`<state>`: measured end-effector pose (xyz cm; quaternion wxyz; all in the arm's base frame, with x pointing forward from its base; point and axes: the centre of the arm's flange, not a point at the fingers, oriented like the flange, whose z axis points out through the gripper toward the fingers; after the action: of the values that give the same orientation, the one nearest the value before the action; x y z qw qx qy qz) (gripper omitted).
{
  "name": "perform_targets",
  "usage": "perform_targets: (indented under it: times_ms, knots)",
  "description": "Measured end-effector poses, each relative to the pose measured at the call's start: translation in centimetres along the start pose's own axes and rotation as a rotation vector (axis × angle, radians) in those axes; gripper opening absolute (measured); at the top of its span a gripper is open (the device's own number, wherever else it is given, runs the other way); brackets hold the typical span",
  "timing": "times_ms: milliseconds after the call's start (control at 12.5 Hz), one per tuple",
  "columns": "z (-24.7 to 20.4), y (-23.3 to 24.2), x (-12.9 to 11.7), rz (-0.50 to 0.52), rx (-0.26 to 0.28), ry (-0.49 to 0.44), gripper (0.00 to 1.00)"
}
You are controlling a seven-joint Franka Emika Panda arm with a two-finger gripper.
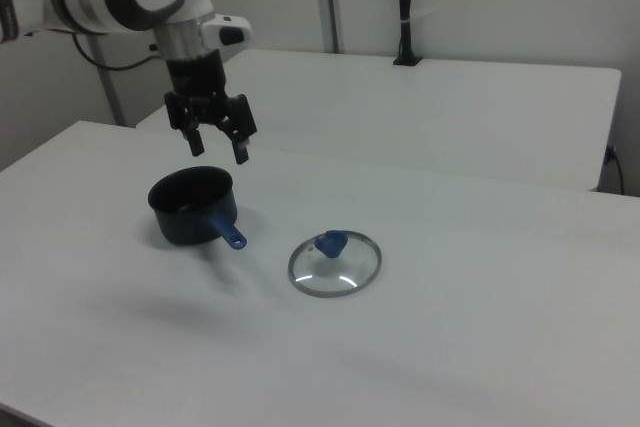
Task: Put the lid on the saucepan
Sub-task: 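Move the gripper down over the glass lid's blue knob, then close the gripper on the blue knob of the glass lid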
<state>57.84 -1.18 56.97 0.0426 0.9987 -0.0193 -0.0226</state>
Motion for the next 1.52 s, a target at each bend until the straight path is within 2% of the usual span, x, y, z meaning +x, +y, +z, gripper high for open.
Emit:
perform_targets:
  times_ms: [160,399,638,798,957,1276,1436,1516]
  knots:
    - [1.9,1.7,2.4,0.031,0.000,0.009,1.00]
    - [7.4,6.0,7.2,0.098,-0.002,0.057,1.00]
    - [13.8,8.1,10.3,0.127,-0.004,0.053,1.00]
    - [17.3,8.5,12.0,0.203,0.003,0.083,1.00]
    - [19.2,8.3,12.9,0.263,0.007,0.104,1.00]
    - [22.3,8.0,13.5,0.282,0.007,0.086,0.94]
    - [23.1,7.9,13.4,0.281,0.007,0.072,0.89]
    - [23.3,7.8,13.3,0.280,0.007,0.067,0.81]
